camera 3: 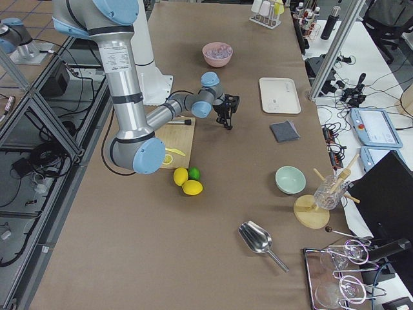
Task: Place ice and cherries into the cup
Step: 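Lower the right gripper onto the dark cherries and grasp them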
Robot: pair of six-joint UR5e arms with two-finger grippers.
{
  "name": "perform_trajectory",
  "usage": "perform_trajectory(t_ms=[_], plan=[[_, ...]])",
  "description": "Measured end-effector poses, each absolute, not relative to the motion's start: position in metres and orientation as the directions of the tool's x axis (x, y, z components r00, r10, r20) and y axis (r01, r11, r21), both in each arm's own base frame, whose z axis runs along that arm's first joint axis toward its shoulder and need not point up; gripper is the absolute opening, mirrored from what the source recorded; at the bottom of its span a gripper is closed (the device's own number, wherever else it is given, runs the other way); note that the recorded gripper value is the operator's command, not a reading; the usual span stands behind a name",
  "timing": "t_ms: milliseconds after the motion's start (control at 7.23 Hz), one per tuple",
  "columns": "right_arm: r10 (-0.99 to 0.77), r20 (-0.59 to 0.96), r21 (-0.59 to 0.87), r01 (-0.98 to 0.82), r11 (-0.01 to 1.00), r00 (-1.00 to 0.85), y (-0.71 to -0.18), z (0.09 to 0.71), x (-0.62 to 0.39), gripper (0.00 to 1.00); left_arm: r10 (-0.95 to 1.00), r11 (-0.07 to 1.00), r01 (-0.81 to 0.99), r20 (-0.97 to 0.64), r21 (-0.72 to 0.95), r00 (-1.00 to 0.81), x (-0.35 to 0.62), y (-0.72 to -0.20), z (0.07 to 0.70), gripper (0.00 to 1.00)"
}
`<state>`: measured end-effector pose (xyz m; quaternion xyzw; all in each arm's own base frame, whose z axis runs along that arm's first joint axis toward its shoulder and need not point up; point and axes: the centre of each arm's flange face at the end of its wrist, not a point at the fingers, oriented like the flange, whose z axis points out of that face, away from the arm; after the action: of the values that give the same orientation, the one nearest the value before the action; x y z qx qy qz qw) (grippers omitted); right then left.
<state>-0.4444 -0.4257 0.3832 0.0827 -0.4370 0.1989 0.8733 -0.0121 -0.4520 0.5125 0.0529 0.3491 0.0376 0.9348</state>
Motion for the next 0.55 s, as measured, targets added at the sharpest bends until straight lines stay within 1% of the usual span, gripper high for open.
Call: perform_trajectory(t_ms=[138,277,553], plan=[[0.274,0.797,-0.029,-0.419,0.907,0.538,-0.4252,0.3825,-0.4440,0.36,0.108,0.992,-0.033,-0.649,0.126,0.753,-0.0121,-0.4519,0.5123,0.99],[0.272,0.799,-0.028,-0.419,0.908,0.536,-0.4249,0.3808,-0.4433,0.28,0.108,0.991,-0.033,-0.649,0.126,0.753,-0.0121,-0.4516,0.5123,0.99],[0.267,0.805,-0.027,-0.418,0.908,0.529,-0.4243,0.3760,-0.4416,0.00,0.109,0.991,-0.033,-0.649,0.128,0.753,-0.0121,-0.4514,0.5117,0.99]])
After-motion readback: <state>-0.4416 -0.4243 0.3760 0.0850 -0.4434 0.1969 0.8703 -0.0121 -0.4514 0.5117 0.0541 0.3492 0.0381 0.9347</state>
